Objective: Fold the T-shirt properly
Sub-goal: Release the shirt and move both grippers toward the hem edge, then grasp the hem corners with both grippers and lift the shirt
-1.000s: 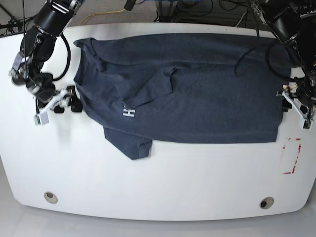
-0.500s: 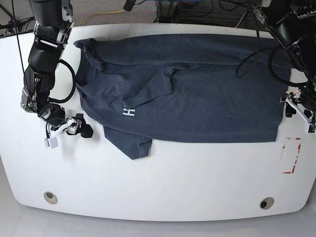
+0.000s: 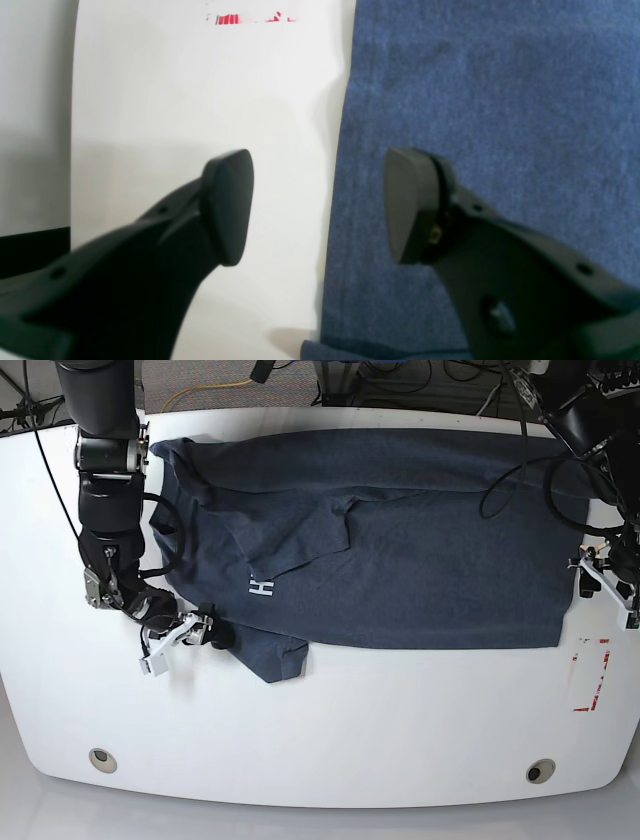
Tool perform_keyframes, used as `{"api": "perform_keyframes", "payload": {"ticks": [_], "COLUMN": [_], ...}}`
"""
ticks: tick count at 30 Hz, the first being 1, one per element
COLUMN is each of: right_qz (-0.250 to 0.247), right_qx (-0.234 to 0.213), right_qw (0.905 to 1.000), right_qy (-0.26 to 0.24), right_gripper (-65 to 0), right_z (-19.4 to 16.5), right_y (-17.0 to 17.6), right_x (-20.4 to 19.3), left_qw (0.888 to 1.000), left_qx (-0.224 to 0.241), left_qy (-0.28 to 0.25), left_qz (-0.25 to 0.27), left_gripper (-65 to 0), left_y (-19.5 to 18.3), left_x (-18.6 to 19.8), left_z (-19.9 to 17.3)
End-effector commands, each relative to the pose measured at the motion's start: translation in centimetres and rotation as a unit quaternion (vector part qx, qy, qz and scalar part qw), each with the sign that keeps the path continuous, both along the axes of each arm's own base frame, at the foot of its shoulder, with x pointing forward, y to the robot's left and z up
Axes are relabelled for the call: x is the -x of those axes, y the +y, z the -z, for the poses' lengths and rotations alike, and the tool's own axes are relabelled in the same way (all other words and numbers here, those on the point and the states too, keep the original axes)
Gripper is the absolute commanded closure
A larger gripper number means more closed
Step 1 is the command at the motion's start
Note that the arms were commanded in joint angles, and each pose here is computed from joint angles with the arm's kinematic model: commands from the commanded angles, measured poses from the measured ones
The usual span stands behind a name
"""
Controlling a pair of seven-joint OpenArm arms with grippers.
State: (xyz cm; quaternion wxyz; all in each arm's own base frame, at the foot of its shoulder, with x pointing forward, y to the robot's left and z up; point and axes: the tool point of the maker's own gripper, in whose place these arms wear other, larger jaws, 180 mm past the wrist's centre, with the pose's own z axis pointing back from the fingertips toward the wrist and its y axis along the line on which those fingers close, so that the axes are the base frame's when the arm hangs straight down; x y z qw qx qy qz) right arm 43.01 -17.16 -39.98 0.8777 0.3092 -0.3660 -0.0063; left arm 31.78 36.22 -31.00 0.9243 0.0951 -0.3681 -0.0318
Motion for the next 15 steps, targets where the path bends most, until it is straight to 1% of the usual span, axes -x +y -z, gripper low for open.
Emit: {"api": "perform_keyframes", "payload": {"ticks": [1, 4, 7, 11, 13, 15], "right_qz": [0.001, -0.004, -0.007, 0.004, 0.012, 0.012], "right_qx": [0.004, -0.007, -0.015, -0.020, -0.020, -0.021], "right_qw": [0.9999, 0.9999, 0.9998, 0.9998, 0.9997, 0.9997], "right_qy": [-0.012, -0.011, -0.010, 0.000, 0.002, 0.002], "right_gripper": [-48.2, -48.2, -48.0, -47.6, -42.6, -33.6], "right_z": [-1.2, -1.1, -1.0, -0.7, -0.6, -0.5], "right_y": [0.4, 1.9, 2.9, 3.5, 3.4, 3.6], "right_x": [-1.3, -1.4, -1.4, -1.5, -1.7, -1.6], "left_qw": [0.999, 0.998, 0.996, 0.993, 0.991, 0.987], "left_qx": [0.000, 0.025, 0.045, 0.076, 0.084, 0.096], "left_qy": [-0.033, -0.042, -0.047, -0.058, -0.062, -0.068], "left_qz": [-0.013, -0.040, -0.055, -0.070, -0.088, -0.110], "left_gripper": [-37.9, -38.2, -38.3, -39.9, -43.1, -45.8], "left_y": [0.8, 1.4, 1.7, 1.5, 2.0, 2.1], "left_x": [-1.1, -1.5, -1.7, -3.5, -4.2, -5.0], "left_z": [-1.5, -0.3, 0.9, 2.0, 2.5, 3.3]}}
